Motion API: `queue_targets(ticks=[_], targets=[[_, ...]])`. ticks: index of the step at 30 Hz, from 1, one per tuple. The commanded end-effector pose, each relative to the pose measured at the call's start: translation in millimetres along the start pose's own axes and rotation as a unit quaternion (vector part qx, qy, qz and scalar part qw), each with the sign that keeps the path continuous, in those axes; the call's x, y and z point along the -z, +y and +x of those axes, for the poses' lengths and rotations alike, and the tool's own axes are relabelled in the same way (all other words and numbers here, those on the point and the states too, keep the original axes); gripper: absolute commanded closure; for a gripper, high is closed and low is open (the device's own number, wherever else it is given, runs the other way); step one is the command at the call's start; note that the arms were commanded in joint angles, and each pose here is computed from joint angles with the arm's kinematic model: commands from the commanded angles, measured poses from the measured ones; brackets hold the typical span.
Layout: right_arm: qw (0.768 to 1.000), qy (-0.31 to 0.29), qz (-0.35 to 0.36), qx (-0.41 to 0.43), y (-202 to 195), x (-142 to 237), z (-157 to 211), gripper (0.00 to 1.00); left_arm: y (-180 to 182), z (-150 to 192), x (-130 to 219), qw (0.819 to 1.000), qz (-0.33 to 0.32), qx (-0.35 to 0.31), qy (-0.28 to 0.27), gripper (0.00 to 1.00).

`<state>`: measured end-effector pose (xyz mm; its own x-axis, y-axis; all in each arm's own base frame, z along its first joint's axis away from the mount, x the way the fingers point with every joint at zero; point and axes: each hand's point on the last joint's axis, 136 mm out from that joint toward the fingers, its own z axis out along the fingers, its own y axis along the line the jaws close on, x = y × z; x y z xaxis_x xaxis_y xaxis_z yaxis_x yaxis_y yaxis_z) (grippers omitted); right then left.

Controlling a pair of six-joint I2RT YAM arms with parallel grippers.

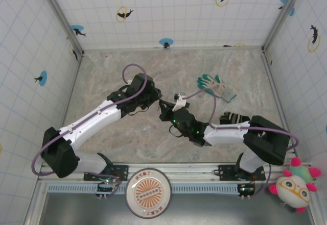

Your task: Unlock with the key

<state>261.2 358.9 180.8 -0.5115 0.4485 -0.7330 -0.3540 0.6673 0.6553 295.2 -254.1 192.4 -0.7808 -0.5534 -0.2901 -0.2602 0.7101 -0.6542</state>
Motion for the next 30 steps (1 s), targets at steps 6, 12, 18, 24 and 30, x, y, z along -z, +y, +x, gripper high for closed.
queue_targets(ticks=[6,12,18,24,30], targets=[[0.998,-0.034,-0.038,-0.029,17,-6,-49,1.0,-23,39,3,0.997,0.044,-0.022,0.068,1.0],[0.997,-0.016,-0.063,-0.034,22,-9,-52,1.0,-25,43,5,0.996,0.049,-0.034,0.072,1.0],[0.996,-0.002,-0.08,-0.038,26,-9,-52,1.0,-28,45,6,0.994,0.055,-0.046,0.078,1.0],[0.994,-0.005,-0.092,-0.061,24,-10,-61,1.0,-29,48,6,0.994,0.059,-0.049,0.081,1.0],[0.991,-0.007,-0.107,-0.074,21,-11,-71,1.0,-30,49,7,0.993,0.064,-0.051,0.082,1.0]])
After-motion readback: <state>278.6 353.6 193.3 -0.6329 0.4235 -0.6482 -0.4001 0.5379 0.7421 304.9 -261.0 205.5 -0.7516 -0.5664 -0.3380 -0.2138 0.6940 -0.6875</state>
